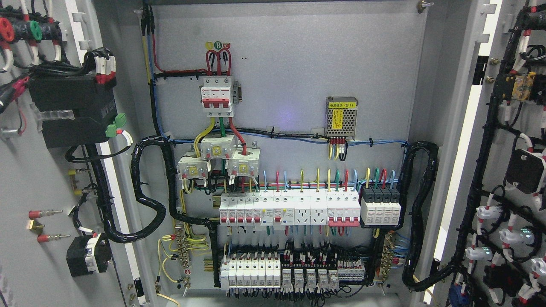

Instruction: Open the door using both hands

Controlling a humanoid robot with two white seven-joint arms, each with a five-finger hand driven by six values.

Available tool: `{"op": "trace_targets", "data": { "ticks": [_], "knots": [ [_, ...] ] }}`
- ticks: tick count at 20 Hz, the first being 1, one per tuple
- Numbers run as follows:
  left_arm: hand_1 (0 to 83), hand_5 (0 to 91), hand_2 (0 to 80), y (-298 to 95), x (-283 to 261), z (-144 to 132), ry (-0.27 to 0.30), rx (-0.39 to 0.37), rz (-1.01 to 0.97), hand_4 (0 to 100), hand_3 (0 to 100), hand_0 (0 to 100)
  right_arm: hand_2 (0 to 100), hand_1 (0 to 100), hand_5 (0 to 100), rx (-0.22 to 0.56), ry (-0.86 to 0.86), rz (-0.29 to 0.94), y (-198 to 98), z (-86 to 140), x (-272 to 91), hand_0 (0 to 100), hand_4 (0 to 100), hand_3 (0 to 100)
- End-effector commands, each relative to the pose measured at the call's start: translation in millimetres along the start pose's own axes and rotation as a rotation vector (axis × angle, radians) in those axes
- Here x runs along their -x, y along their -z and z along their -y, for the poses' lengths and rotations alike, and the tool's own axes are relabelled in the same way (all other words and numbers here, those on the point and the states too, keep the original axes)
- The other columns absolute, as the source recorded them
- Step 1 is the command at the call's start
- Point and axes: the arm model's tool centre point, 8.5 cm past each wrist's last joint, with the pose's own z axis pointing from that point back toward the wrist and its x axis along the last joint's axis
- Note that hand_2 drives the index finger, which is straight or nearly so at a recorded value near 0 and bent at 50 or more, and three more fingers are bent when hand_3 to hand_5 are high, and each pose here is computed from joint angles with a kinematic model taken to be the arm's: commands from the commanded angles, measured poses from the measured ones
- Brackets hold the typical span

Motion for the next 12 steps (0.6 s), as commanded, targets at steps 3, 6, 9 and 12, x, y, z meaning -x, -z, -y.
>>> {"op": "trace_targets", "data": {
  "ticks": [3, 6, 9, 12],
  "knots": [
    [0.0, 0.0, 0.0, -36.5, -129.6, 9.7, 0.153, 0.017, 0.439, 4, 0, 0, 0, 0, 0, 0.091, -0.166, 0.101, -47.0, 38.9, -50.6, 0, 0, 0],
    [0.0, 0.0, 0.0, -61.5, -153.1, 14.3, 0.201, 0.032, 0.550, 4, 0, 0, 0, 0, 0, 0.117, -0.217, 0.103, -59.5, 53.1, -58.9, 0, 0, 0],
    [0.0, 0.0, 0.0, -85.2, -159.0, 19.0, 0.231, 0.057, 0.623, 4, 0, 0, 0, 0, 0, 0.145, -0.245, 0.126, -65.9, 58.4, -68.8, 0, 0, 0],
    [0.0, 0.0, 0.0, -106.2, -160.2, 30.5, 0.250, 0.093, 0.713, 4, 0, 0, 0, 0, 0, 0.150, -0.261, 0.154, -67.5, 56.0, -82.0, 0, 0, 0]
  ]
}}
